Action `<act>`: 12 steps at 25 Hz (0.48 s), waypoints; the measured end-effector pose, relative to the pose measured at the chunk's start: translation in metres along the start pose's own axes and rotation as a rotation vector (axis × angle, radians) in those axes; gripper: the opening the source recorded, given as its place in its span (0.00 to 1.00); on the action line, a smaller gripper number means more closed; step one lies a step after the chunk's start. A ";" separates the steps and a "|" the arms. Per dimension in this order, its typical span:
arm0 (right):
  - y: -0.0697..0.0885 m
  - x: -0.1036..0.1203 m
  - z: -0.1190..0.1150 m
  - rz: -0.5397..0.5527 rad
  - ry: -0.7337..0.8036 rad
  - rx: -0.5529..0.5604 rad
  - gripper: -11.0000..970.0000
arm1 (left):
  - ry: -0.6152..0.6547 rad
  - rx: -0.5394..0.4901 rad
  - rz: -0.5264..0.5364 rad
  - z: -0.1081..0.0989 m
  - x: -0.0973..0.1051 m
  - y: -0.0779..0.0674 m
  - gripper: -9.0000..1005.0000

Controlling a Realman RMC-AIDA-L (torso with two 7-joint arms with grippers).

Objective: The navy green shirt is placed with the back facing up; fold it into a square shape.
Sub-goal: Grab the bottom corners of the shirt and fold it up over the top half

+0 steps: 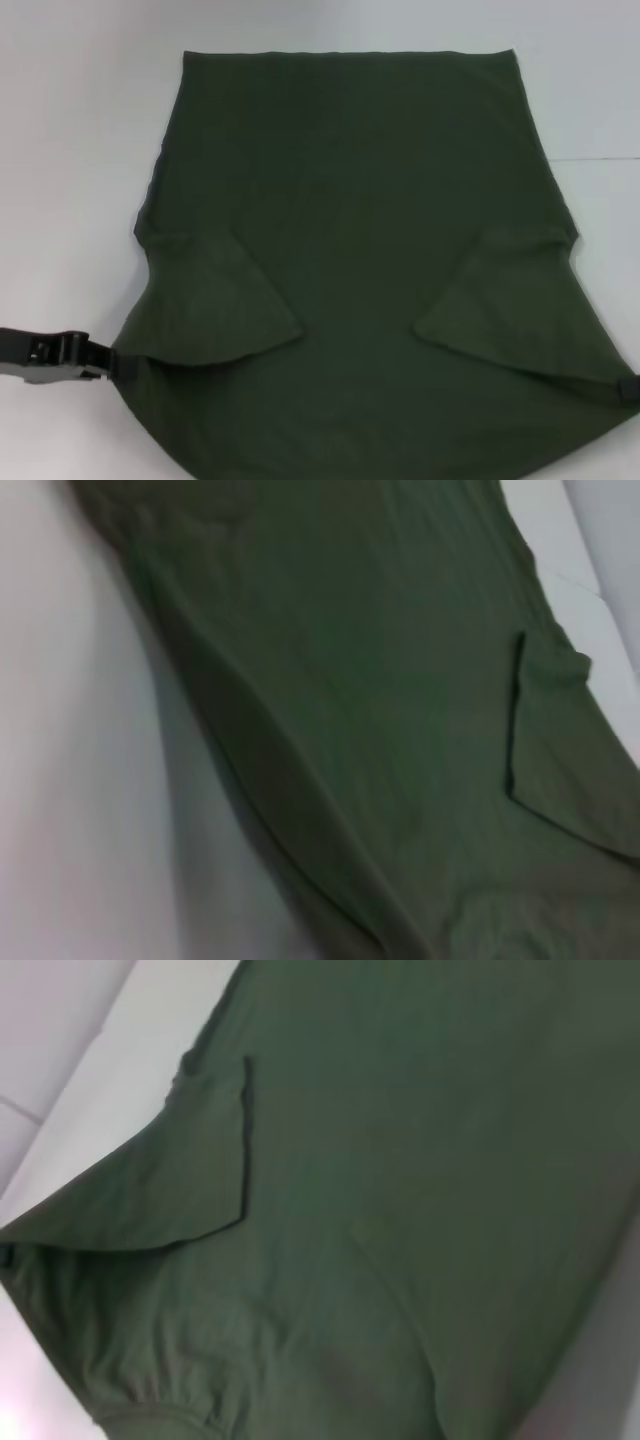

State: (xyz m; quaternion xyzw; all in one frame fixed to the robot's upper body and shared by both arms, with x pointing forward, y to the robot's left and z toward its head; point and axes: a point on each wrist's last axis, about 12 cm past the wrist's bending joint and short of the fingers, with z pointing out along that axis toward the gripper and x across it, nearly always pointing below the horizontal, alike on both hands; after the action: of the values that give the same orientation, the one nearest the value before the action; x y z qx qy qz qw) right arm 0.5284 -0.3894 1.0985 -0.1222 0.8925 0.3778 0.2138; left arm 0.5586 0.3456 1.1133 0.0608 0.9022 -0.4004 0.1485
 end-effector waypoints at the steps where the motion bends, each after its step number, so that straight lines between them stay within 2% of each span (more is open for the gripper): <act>1: 0.000 0.002 -0.001 -0.007 0.005 -0.007 0.03 | 0.012 0.015 0.007 -0.001 0.002 -0.002 0.04; 12: 0.005 0.033 -0.020 -0.113 0.048 -0.104 0.03 | 0.137 0.164 0.075 -0.017 0.020 -0.017 0.04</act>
State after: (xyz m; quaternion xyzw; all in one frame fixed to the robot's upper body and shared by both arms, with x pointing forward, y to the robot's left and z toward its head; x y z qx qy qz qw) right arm 0.4916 -0.4029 1.0985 -0.1922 0.8683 0.4078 0.2069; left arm 0.5318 0.3469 1.1295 0.1335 0.8714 -0.4621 0.0959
